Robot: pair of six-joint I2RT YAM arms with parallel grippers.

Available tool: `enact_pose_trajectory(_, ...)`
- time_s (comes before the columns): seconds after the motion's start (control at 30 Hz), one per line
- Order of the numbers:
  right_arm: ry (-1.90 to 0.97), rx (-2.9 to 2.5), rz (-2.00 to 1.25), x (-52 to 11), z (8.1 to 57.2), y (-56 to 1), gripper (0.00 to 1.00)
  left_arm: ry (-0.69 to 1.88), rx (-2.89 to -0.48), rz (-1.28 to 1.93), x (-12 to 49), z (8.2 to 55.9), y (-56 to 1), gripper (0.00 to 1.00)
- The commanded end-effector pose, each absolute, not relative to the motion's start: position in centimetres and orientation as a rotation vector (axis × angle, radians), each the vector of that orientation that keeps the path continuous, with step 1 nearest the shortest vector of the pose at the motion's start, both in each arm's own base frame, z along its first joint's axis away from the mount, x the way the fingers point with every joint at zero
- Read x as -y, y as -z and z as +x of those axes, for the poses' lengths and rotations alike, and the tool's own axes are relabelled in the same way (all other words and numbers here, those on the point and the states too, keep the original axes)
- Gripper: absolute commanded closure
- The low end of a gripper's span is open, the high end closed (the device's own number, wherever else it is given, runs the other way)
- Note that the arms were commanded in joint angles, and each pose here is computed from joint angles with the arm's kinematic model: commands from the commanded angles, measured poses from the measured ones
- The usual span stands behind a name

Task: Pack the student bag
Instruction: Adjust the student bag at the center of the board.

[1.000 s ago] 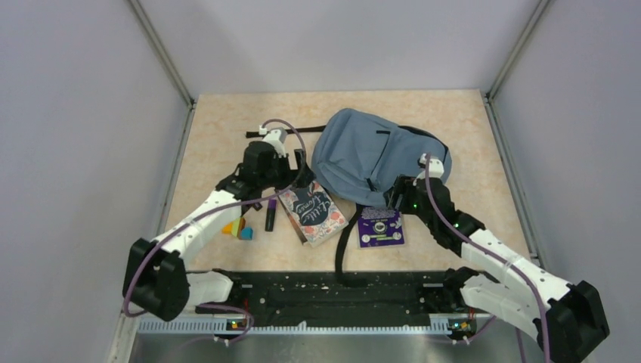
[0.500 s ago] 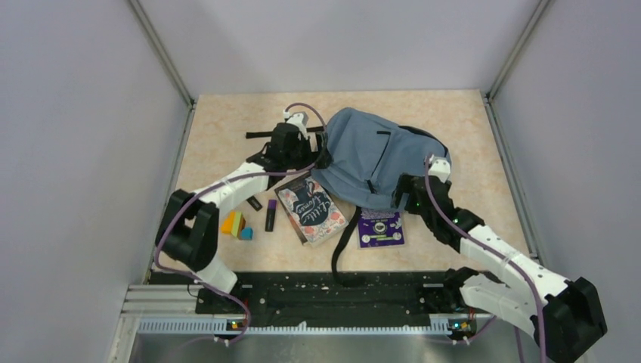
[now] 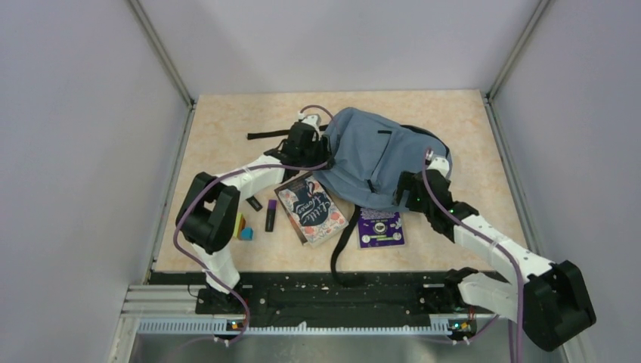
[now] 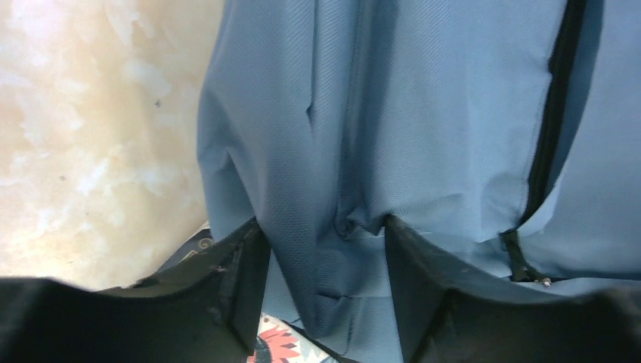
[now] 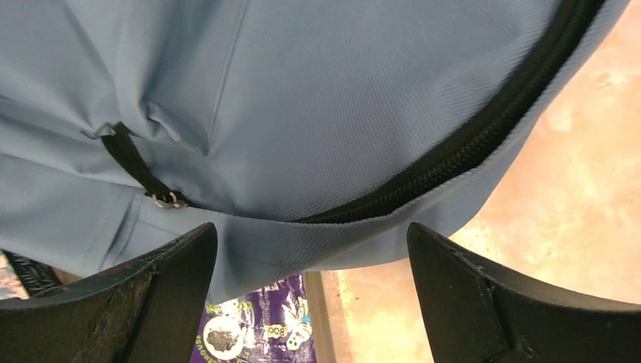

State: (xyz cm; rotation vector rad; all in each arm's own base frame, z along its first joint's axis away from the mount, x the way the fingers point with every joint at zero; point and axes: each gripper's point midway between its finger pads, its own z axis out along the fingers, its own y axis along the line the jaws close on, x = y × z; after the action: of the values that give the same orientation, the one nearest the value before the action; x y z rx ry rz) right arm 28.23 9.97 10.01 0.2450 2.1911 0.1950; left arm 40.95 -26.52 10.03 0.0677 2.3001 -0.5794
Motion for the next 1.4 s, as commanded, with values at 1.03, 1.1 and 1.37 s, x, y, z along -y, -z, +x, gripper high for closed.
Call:
enact_pose_trajectory(1.03, -0.472, -2.076, 0.001, -15.4, 25.8, -14.1, 0.79, 0.672, -2.015, 0.166, 20.0, 29.2, -22.4, 1.0)
enact_pose_trajectory(1.1, -0.417, -2.069, 0.034, -14.4, 26.1, -14.4, 0.51, 0.634, -2.029, 0.162, 18.9, 28.2, -21.3, 1.0)
enact_pose_trajectory(1.37, -0.232, -2.004, 0.14, -11.6, 27.9, -17.9, 0.21, 0.514, -2.063, 0.162, 16.1, 26.3, -20.0, 1.0)
